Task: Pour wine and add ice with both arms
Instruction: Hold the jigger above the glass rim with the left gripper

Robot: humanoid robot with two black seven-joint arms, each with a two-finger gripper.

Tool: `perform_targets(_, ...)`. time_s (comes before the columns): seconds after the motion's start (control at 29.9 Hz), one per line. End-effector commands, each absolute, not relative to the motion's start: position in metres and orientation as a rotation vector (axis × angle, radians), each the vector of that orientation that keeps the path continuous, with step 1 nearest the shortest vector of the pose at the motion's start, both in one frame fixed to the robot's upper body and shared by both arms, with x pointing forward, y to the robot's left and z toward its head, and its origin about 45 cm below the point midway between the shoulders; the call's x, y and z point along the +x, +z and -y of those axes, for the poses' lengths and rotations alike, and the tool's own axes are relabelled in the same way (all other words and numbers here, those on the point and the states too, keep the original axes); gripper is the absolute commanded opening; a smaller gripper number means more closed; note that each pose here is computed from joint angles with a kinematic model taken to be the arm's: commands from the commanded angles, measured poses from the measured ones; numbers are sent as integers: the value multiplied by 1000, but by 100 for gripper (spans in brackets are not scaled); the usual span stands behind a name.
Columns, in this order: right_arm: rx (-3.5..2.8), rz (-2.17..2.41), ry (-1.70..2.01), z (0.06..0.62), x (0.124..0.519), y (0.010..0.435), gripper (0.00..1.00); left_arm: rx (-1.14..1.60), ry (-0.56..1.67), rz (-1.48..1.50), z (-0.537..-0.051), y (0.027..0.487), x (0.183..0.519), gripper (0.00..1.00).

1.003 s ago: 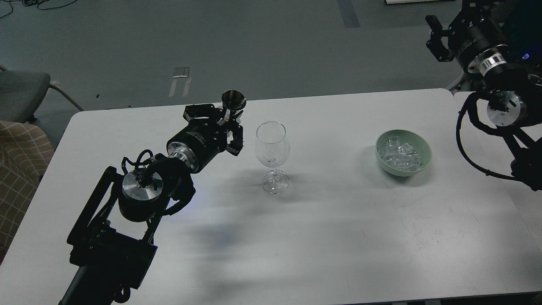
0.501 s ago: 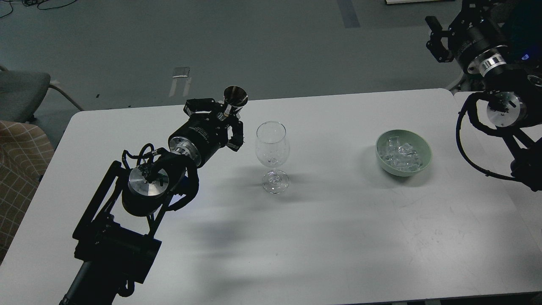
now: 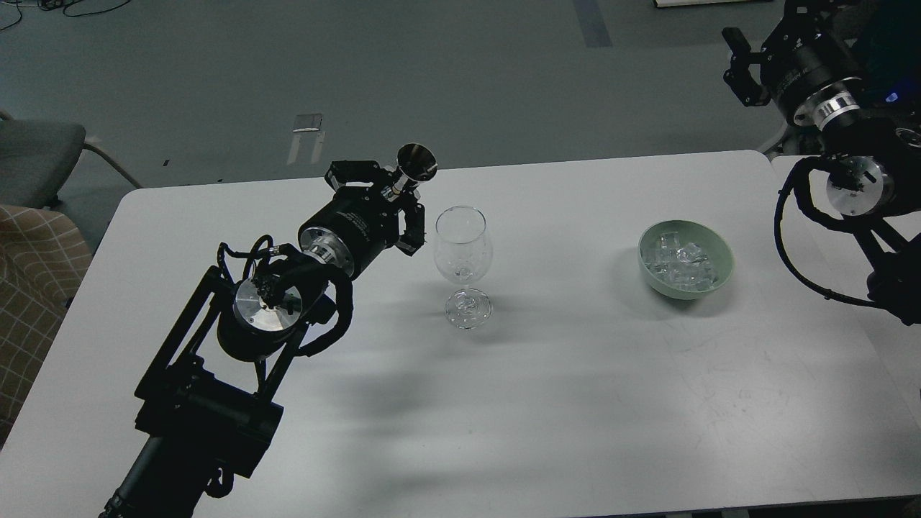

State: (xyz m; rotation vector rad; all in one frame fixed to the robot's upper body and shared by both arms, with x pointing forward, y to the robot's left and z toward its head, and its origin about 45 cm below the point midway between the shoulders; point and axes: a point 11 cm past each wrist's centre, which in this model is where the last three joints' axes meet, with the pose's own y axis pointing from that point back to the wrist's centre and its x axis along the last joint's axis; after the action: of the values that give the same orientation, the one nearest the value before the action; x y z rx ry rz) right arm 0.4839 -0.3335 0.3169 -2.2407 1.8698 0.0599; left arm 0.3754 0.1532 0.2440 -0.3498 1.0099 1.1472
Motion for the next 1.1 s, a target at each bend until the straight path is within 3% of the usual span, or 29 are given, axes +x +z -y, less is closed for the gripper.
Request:
perform_targets(0.0, -2241, -1872, 63, 334, 484, 316, 100, -335, 1147, -986, -151, 245, 375, 0)
perform_targets(1.07, -2241, -1871, 66, 333, 483, 315, 100, -312, 1170, -877, -154, 254, 379, 0)
